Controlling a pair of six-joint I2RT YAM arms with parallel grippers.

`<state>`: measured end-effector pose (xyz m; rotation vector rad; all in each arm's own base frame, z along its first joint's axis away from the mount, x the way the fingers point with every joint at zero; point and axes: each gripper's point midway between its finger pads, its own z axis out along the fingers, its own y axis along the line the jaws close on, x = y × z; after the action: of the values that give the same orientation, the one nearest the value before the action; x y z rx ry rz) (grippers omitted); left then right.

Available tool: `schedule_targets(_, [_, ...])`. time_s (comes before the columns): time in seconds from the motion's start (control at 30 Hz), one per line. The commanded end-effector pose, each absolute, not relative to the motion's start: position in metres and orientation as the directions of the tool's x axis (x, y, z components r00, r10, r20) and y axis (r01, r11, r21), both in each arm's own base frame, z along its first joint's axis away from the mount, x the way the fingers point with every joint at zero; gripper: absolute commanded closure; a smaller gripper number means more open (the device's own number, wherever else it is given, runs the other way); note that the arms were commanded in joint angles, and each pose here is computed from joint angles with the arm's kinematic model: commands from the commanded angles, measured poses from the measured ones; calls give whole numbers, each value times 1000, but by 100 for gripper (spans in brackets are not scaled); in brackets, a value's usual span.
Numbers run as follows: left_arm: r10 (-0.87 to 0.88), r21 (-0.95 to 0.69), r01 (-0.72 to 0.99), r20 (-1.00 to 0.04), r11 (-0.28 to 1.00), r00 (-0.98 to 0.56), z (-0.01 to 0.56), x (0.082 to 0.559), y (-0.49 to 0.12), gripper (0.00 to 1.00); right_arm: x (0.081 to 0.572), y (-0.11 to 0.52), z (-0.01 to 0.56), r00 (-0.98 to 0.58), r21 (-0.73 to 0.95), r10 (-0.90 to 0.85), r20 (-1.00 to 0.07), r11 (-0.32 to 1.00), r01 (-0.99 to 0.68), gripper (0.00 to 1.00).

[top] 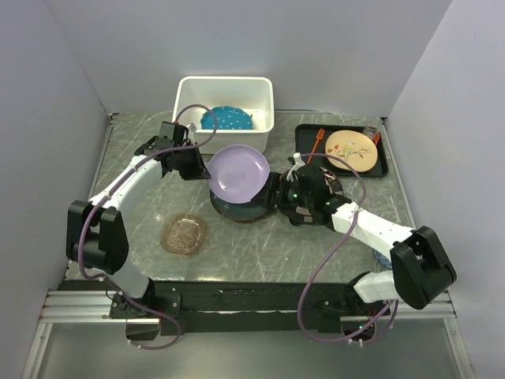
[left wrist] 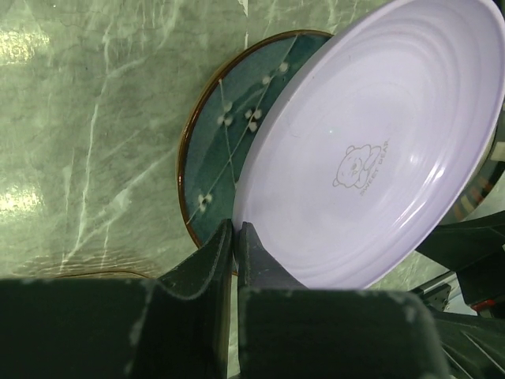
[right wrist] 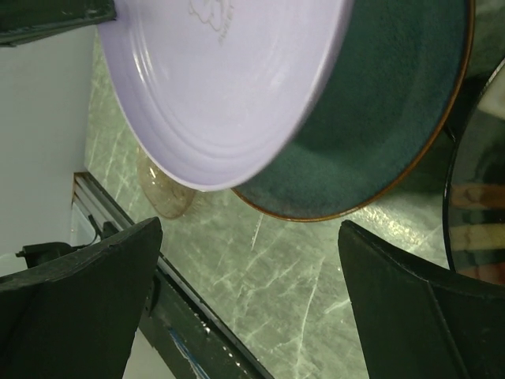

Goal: Place the plates into the plastic bin on the countertop
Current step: Pick up the plate at the center of the board, then place the plate in the plastic bin.

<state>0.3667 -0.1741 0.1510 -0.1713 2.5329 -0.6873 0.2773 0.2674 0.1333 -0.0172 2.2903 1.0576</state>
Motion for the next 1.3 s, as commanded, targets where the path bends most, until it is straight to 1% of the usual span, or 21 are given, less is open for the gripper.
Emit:
schedule_targets(0.0, [-237,-495,54,-505,867,-830,173,381,-175,99,285,274,170,-760,695,260,-596,640,-326,0])
schedule_targets(0.23, [-222,-450,55,-538,891,-813,183,387,-167,99,284,273,167,-764,702,266,-587,638,-317,0])
schedule_targets(0.83, [-230,-453,63,-561,889,-795,197,392,-167,99,282,275,172,-765,711,267,-586,623,-327,0])
schedule_targets(1.03, [-232,-455,71,-575,888,-785,212,395,-168,99,281,276,173,-764,718,273,-584,612,-330,0])
schedule_targets(1.27, [-238,-467,94,-602,879,-762,238,410,-173,99,279,276,171,-770,722,271,-578,610,-327,0])
